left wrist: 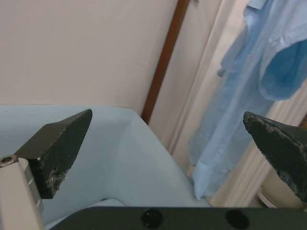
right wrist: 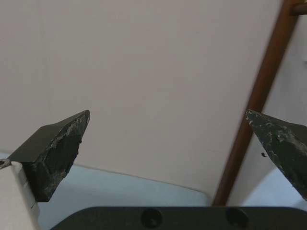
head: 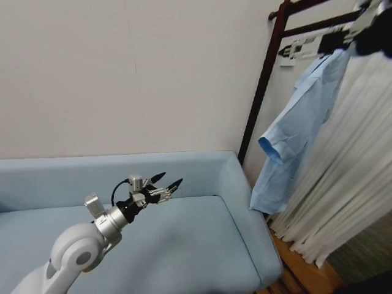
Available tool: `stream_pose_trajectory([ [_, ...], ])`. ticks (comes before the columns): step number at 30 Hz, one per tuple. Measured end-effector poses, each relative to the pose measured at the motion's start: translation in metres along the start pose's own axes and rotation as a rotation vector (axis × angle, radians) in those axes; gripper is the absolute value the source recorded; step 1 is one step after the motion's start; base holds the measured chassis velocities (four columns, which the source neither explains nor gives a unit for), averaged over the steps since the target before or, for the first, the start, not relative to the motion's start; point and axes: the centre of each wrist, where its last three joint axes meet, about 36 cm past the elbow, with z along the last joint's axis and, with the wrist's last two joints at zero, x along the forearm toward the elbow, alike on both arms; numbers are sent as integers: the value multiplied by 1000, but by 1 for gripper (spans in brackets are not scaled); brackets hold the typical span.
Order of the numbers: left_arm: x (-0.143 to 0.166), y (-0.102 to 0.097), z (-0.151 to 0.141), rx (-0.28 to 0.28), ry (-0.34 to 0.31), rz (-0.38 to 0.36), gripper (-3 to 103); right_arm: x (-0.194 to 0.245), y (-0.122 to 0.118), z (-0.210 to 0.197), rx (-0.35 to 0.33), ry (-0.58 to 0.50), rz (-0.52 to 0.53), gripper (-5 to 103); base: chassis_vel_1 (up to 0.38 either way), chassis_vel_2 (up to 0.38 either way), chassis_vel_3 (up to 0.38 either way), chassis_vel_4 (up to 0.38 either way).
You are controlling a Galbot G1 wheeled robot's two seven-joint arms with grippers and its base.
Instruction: Pick up the clothes from the sofa and hang them on the clothes hanger.
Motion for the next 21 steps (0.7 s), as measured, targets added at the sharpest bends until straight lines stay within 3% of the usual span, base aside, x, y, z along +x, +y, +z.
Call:
stream_pose_trajectory([
  [5, 11, -3, -6, -25, -17, -60, 100, 5, 6, 46, -37, -43, -193, 100, 0, 0, 0, 0],
  [11, 28, -9, -9, -57, -30, -137, 100, 3, 10, 96, -71, -3, -377, 100, 0, 0, 0, 0],
  [15, 37, -11, -7, -67, -37, -175, 100, -5, 3, 131, -86, 24, -436, 100, 0, 0, 0, 0],
  [21, 50, -15, -1, -75, -27, -219, 100, -19, -15, 176, -41, 35, -494, 100, 0, 0, 0, 0],
])
